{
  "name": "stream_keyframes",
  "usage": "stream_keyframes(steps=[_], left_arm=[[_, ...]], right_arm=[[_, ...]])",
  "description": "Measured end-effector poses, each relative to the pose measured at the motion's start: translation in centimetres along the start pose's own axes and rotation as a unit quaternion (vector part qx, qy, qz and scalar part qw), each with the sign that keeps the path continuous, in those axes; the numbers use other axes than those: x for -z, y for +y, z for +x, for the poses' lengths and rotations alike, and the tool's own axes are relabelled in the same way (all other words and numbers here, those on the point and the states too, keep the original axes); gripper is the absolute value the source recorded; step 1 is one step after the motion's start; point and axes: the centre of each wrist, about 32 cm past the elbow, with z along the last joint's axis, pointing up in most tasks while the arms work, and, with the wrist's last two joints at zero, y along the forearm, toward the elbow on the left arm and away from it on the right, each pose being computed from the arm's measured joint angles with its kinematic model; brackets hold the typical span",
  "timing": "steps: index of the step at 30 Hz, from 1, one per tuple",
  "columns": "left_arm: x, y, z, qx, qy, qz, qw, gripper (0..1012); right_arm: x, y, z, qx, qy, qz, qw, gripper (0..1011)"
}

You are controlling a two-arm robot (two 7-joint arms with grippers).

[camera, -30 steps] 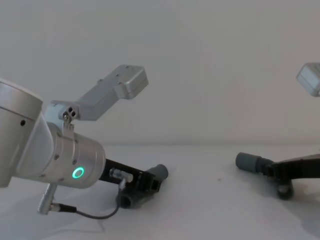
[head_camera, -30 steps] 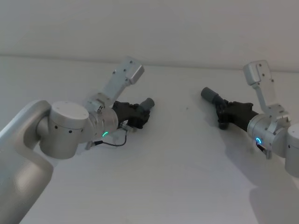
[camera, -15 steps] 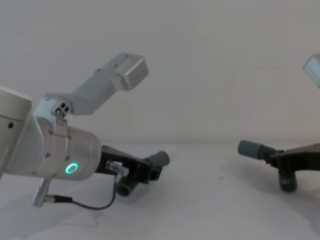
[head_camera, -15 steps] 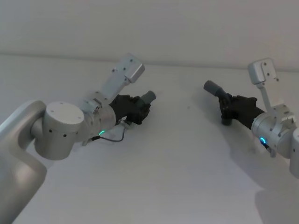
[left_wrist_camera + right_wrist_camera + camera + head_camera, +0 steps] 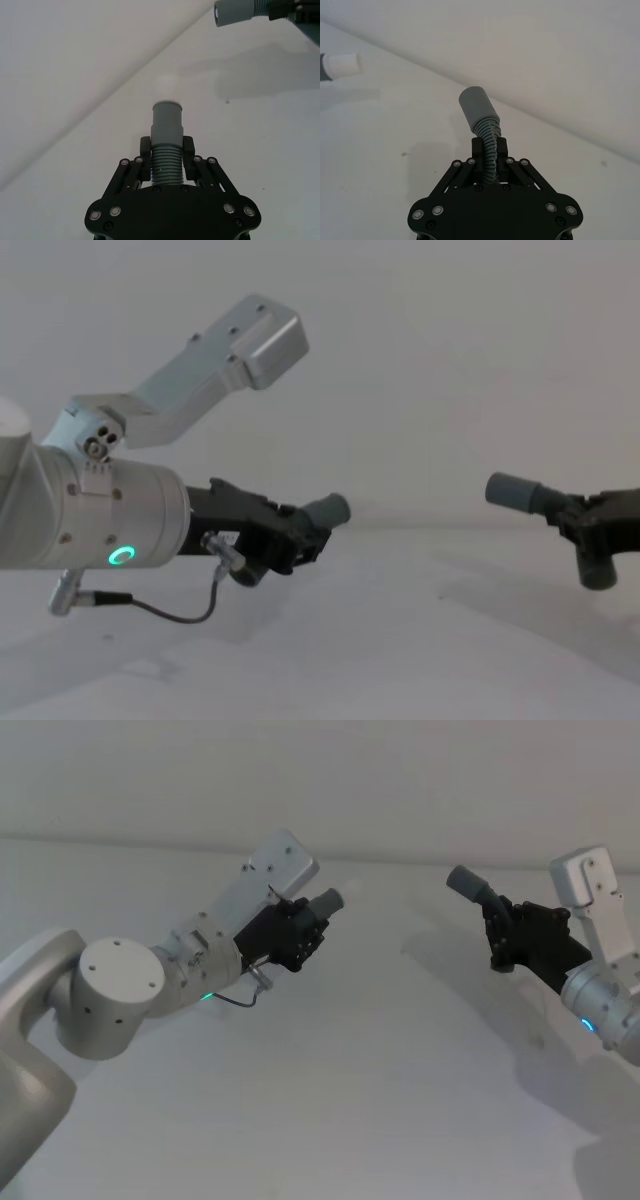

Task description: Use both hands to pick up one end of the pipe from the table, align the ends, and insert them.

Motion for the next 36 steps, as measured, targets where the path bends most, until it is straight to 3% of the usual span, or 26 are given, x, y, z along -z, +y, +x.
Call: stream_keyframes(steps=[2, 5, 8, 11, 15, 17, 20, 21, 23, 26, 27, 28, 29, 31, 33, 34, 35, 36], left_arm=[[0.01, 0.14, 0.08, 0.000, -0.013, -0.006, 0.9999, 354], [0.02, 0.45, 0.25, 0.002, -0.046, -0.023, 0.9987, 354], [0.05, 0.62, 0.35, 0.003, -0.066, -0.033, 0.9973, 354], [0.07, 0.89, 0.51, 0.005, -0.095, -0.046, 0.9944, 354], [0.09, 1.23, 0.76, 0.008, -0.137, -0.066, 0.9883, 354], [0.12, 1.36, 0.88, 0.009, -0.151, -0.071, 0.9858, 354], [0.12, 1.57, 1.03, 0.012, -0.181, -0.085, 0.9798, 354], [0.12, 1.63, 1.08, 0.012, -0.187, -0.088, 0.9782, 354], [0.13, 1.81, 1.23, 0.014, -0.210, -0.098, 0.9726, 354], [0.12, 2.01, 1.43, 0.016, -0.238, -0.110, 0.9650, 354], [0.11, 2.14, 1.57, 0.018, -0.252, -0.115, 0.9607, 354], [0.11, 2.14, 1.57, 0.018, -0.252, -0.115, 0.9607, 354], [0.10, 2.24, 1.67, 0.019, -0.268, -0.122, 0.9556, 354], [0.08, 2.40, 1.86, 0.021, -0.289, -0.130, 0.9484, 354], [0.06, 2.49, 1.96, 0.022, -0.304, -0.137, 0.9426, 354], [0.04, 2.61, 2.11, 0.024, -0.318, -0.142, 0.9371, 354], [0.03, 2.66, 2.17, 0.024, -0.325, -0.145, 0.9344, 354], [0.00, 2.76, 2.28, 0.026, -0.339, -0.151, 0.9283, 354]], right_arm=[[0.2, -0.3, 0.3, -0.002, -0.017, 0.014, 0.9998, 152], [0.5, -0.8, 0.7, -0.006, -0.041, 0.030, 0.9987, 152], [0.9, -1.4, 1.2, -0.011, -0.068, 0.047, 0.9965, 151], [1.1, -1.8, 1.6, -0.015, -0.090, 0.061, 0.9939, 151], [1.6, -2.6, 2.5, -0.025, -0.135, 0.085, 0.9869, 151], [1.8, -3.0, 2.8, -0.028, -0.149, 0.091, 0.9842, 151], [2.1, -3.6, 3.4, -0.037, -0.179, 0.107, 0.9773, 151], [2.1, -3.6, 3.4, -0.037, -0.179, 0.107, 0.9773, 151], [2.3, -4.0, 3.8, -0.043, -0.196, 0.115, 0.9729, 151], [2.4, -4.2, 4.1, -0.046, -0.206, 0.120, 0.9700, 150], [2.4, -4.4, 4.2, -0.048, -0.213, 0.123, 0.9681, 150], [2.4, -4.4, 4.2, -0.049, -0.216, 0.124, 0.9672, 150], [2.4, -4.5, 4.3, -0.051, -0.218, 0.125, 0.9664, 150], [2.5, -4.6, 4.4, -0.053, -0.225, 0.128, 0.9644, 150], [2.6, -4.8, 4.6, -0.056, -0.231, 0.131, 0.9624, 150], [2.6, -4.8, 4.6, -0.056, -0.233, 0.132, 0.9618, 150], [2.6, -4.9, 4.6, -0.057, -0.234, 0.133, 0.9614, 150], [2.6, -4.9, 4.7, -0.057, -0.236, 0.134, 0.9608, 150]])
